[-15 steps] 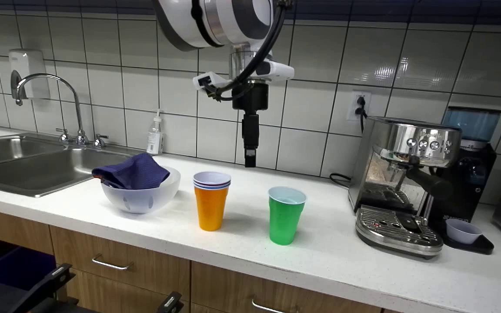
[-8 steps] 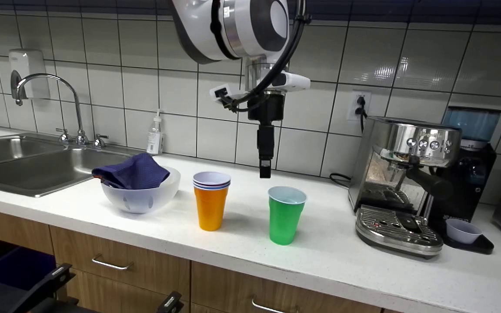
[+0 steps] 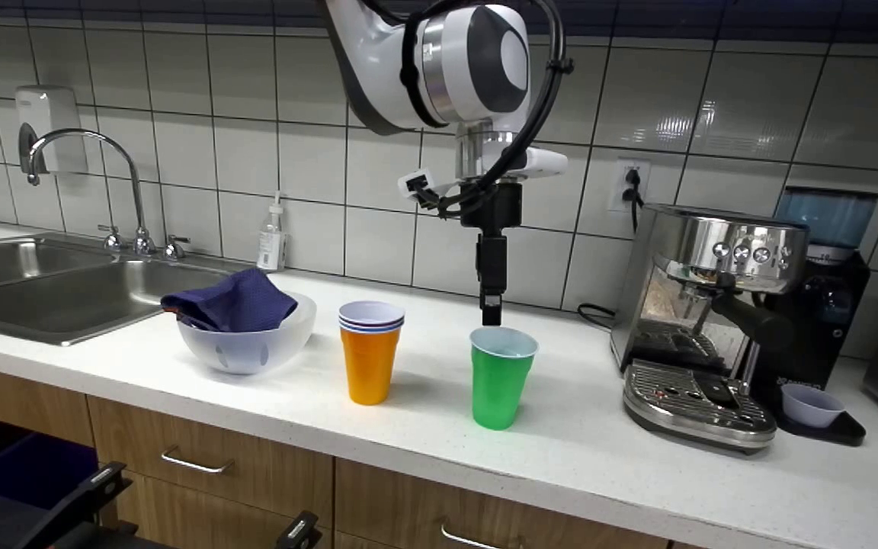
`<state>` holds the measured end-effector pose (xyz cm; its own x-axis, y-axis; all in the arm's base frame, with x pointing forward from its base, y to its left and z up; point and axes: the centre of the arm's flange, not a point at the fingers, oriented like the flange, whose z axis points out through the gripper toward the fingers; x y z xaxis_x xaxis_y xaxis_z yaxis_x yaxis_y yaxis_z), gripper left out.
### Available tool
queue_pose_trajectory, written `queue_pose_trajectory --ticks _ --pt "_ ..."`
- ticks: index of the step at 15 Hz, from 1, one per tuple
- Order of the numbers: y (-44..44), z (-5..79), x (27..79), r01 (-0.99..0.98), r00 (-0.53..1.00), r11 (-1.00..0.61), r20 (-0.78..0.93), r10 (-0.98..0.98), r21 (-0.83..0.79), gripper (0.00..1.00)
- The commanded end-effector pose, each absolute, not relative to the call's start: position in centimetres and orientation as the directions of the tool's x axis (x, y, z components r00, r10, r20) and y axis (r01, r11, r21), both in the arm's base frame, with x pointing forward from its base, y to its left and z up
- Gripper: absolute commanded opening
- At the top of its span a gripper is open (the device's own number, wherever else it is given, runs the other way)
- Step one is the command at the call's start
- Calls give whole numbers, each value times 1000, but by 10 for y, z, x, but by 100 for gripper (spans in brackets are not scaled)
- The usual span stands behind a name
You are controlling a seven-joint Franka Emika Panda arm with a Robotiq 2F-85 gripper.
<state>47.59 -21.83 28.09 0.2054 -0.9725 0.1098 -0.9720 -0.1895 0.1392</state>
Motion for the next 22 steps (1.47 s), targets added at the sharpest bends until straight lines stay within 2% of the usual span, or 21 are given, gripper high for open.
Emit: queue_pose_trajectory --ticks 1,22 --pt "-234 275 490 -977 181 -163 134 -974 135 100" --pt "-262 248 512 -980 160 -139 147 -976 142 100"
